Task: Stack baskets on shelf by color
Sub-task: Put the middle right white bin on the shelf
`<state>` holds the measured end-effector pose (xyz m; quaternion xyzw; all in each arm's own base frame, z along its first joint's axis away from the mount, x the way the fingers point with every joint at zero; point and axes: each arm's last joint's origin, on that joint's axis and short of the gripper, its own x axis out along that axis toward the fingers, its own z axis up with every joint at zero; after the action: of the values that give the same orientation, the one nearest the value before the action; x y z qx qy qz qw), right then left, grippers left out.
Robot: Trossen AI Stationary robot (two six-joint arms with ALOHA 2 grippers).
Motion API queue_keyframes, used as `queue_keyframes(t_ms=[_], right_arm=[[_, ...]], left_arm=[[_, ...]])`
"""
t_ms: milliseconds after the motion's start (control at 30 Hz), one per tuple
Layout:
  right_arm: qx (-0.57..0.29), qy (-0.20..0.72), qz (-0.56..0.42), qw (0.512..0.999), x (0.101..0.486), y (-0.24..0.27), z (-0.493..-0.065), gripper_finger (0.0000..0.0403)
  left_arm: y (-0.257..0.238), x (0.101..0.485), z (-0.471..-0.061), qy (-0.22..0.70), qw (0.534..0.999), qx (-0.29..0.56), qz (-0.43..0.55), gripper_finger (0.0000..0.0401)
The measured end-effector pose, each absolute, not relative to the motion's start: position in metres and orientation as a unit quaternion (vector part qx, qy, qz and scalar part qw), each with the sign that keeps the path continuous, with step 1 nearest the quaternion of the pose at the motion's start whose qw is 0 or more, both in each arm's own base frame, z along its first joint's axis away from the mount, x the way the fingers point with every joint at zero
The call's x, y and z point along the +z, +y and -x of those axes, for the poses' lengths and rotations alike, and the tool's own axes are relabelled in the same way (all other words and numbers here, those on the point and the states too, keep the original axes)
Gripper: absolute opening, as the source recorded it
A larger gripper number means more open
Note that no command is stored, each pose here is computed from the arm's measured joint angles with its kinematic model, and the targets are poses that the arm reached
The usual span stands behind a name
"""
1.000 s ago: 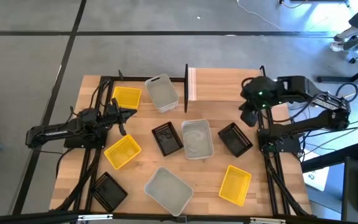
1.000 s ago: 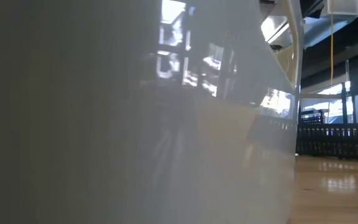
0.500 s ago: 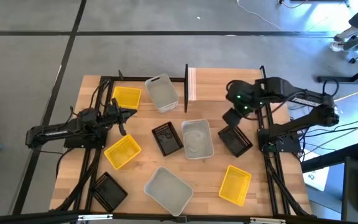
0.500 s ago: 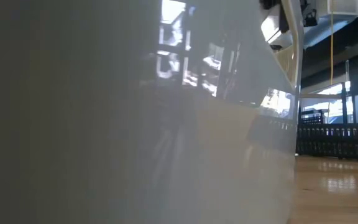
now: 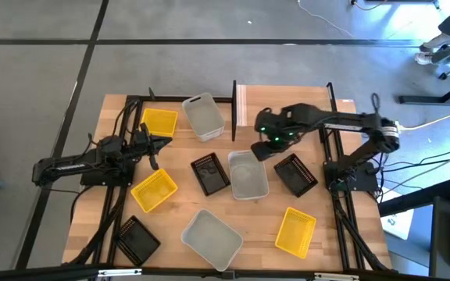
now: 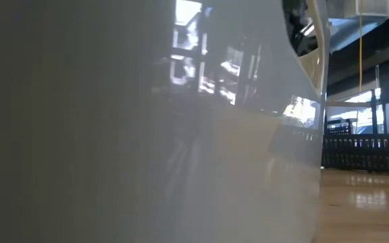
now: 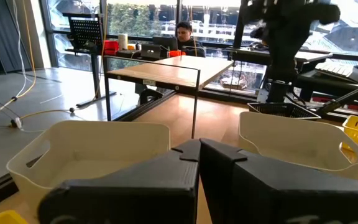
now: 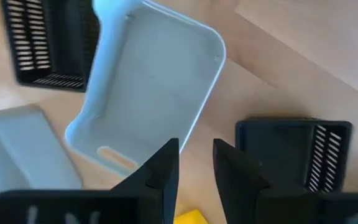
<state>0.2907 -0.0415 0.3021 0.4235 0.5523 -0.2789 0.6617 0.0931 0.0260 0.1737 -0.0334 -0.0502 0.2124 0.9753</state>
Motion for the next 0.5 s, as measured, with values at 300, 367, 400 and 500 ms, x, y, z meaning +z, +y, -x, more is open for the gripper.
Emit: queue_keyframes(t_ms=[300,367,400,500], right_arm=[[-0.302,0.6,-0.41,0.617,0.258,-0.046,-0.319,0.0097],[-0.304,0.604,-0.409,0.613,0.251,-0.047,-0.323,0.0097],[-0.306,0.607,-0.407,0.61,0.248,-0.047,-0.325,0.0097],[-0.309,0.616,-0.404,0.602,0.239,-0.048,-0.329,0.0097]], left_arm=[[0.026,0.174,-0.093,-0.05,0.975,0.212,0.034,0.0],[0.026,0.174,-0.093,-0.05,0.975,0.212,0.033,0.0],[0.026,0.174,-0.093,-0.05,0.975,0.212,0.033,0.0],[0.026,0.174,-0.093,-0.05,0.975,0.212,0.033,0.0]])
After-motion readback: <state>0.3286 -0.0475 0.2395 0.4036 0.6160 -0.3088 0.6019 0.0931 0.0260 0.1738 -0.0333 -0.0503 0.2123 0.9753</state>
